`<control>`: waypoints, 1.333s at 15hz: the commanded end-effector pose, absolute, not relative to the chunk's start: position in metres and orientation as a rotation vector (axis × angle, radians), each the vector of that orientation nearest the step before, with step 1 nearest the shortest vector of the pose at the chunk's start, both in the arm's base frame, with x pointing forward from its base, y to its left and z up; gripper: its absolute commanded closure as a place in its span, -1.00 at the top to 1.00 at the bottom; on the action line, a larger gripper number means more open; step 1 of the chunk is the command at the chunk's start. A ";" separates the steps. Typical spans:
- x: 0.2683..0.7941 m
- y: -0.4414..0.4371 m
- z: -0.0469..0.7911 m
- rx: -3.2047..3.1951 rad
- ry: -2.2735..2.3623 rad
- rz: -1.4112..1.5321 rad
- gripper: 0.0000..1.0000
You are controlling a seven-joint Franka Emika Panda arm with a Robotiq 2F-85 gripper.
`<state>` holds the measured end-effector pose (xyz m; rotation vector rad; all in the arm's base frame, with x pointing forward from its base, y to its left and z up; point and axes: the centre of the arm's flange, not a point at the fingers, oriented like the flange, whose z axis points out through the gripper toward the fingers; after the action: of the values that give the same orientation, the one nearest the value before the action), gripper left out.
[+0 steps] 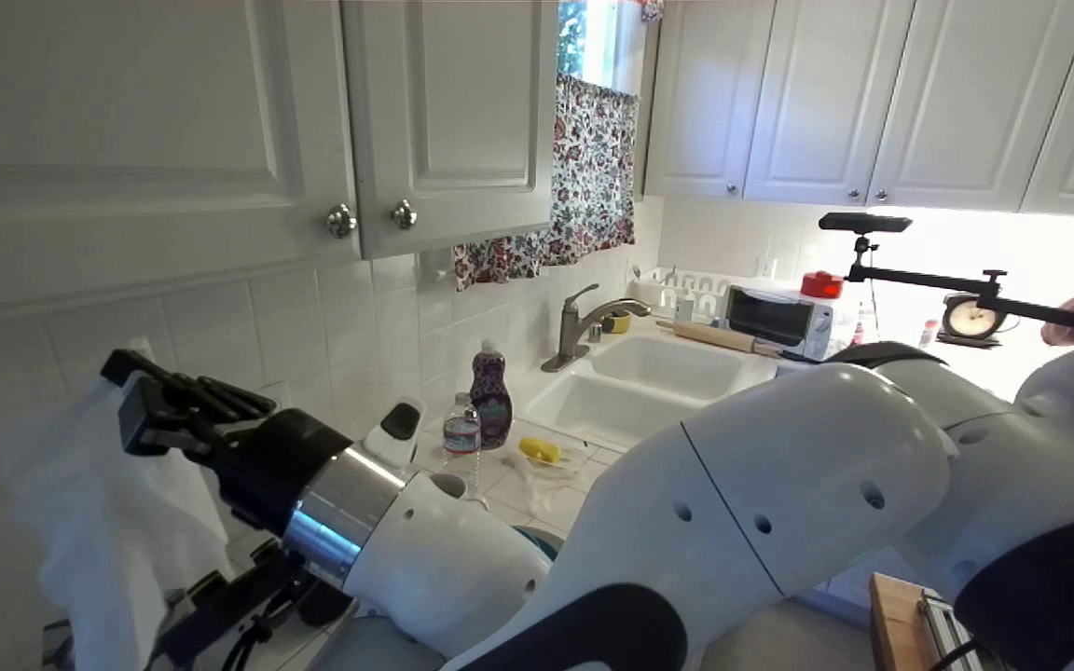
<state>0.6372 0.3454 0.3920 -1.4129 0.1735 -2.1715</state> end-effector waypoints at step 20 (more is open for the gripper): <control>0.615 0.262 0.385 -2.107 0.444 -1.724 -0.98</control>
<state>0.6146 0.2615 0.3852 -2.1065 0.4444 -1.7234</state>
